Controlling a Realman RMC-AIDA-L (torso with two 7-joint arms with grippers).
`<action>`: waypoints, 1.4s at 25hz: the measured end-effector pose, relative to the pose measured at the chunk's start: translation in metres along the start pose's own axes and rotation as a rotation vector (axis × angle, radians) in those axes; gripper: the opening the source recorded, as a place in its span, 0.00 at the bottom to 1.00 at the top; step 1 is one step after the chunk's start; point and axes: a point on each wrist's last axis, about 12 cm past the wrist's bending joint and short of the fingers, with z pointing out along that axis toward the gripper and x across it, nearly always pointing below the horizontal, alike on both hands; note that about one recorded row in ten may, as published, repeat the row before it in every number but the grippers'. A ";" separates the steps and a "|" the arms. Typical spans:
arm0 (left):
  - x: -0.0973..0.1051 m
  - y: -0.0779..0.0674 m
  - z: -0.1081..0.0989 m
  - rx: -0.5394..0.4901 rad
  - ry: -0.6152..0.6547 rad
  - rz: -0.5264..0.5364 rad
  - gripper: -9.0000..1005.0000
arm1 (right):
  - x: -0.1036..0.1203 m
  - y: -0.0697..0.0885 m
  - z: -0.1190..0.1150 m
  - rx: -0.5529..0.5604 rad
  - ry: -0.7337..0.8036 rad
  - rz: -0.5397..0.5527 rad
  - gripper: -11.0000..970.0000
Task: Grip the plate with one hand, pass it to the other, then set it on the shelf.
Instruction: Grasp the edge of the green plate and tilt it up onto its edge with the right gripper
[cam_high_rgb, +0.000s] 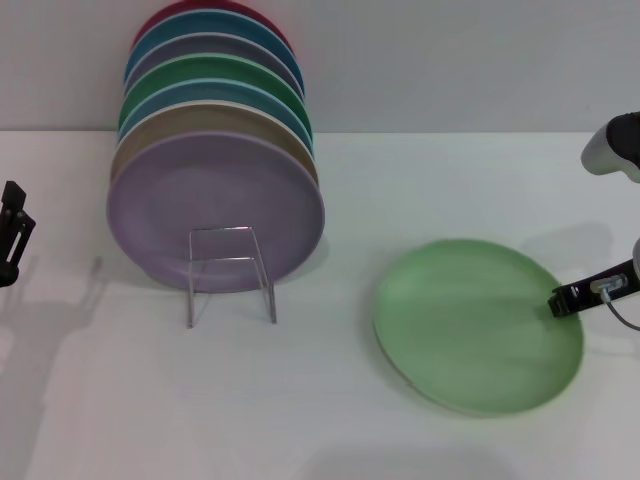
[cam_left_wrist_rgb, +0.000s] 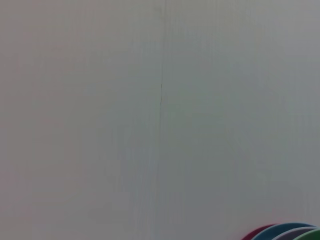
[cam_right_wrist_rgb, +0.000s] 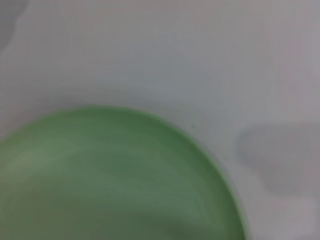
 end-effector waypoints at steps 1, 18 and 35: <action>0.000 0.000 0.000 0.000 0.000 0.000 0.81 | 0.000 0.000 0.000 0.003 0.000 -0.006 0.17; 0.000 -0.002 -0.002 0.000 -0.003 -0.010 0.81 | -0.008 -0.008 -0.028 0.067 -0.211 -0.039 0.07; 0.000 -0.003 -0.001 0.004 -0.006 -0.011 0.82 | -0.026 0.009 -0.037 0.153 -0.593 -0.141 0.03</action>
